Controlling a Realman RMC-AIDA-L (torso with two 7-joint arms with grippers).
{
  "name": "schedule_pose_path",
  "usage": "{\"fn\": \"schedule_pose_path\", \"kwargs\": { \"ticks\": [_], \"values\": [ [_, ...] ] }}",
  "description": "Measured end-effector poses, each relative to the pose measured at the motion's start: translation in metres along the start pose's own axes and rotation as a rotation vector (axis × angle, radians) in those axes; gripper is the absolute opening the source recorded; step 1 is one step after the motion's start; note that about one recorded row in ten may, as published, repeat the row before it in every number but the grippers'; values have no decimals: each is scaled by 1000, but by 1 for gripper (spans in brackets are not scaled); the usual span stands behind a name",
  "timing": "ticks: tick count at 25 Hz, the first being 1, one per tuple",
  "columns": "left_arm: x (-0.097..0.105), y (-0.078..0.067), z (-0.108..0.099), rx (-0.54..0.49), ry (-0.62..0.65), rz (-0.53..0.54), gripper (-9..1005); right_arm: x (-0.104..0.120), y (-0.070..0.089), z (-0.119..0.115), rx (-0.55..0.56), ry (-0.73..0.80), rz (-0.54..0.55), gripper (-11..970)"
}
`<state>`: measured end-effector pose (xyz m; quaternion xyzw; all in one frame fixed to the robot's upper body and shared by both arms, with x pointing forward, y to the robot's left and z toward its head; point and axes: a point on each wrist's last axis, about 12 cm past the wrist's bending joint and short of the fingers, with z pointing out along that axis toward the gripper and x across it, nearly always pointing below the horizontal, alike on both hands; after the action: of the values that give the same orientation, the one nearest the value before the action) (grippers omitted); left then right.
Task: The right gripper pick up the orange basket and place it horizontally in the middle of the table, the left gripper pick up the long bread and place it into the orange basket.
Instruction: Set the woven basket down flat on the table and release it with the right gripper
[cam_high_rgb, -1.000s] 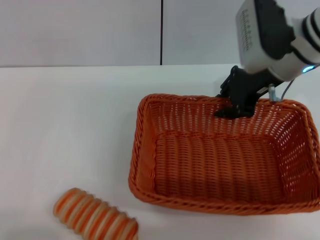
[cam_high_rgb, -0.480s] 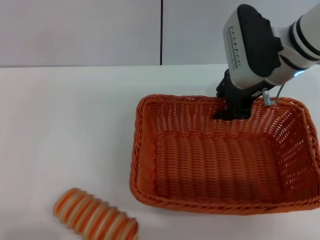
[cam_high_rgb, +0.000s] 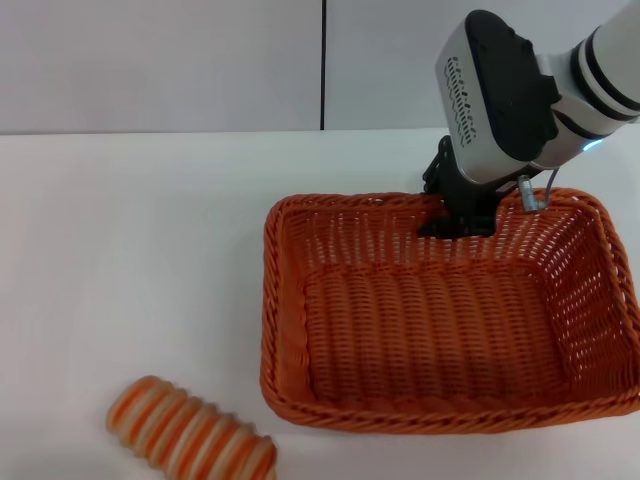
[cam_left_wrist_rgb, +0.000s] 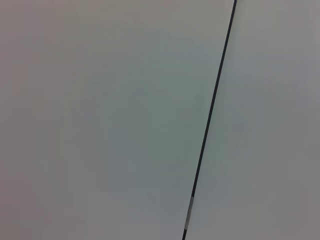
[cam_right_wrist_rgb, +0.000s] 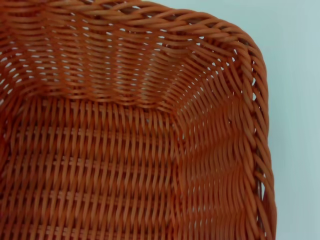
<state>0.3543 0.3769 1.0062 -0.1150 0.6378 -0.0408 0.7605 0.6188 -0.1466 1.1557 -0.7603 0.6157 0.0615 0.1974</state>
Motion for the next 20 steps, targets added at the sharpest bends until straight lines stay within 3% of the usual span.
{"fn": "schedule_pose_path", "kwargs": {
  "ticks": [15, 20],
  "values": [
    [2, -1, 9, 5, 13, 0, 773, -9, -4, -6, 23, -12, 117, 386],
    [3, -1, 10, 6, 14, 0, 773, -9, -2, -8, 31, -15, 111, 485]
  ]
}}
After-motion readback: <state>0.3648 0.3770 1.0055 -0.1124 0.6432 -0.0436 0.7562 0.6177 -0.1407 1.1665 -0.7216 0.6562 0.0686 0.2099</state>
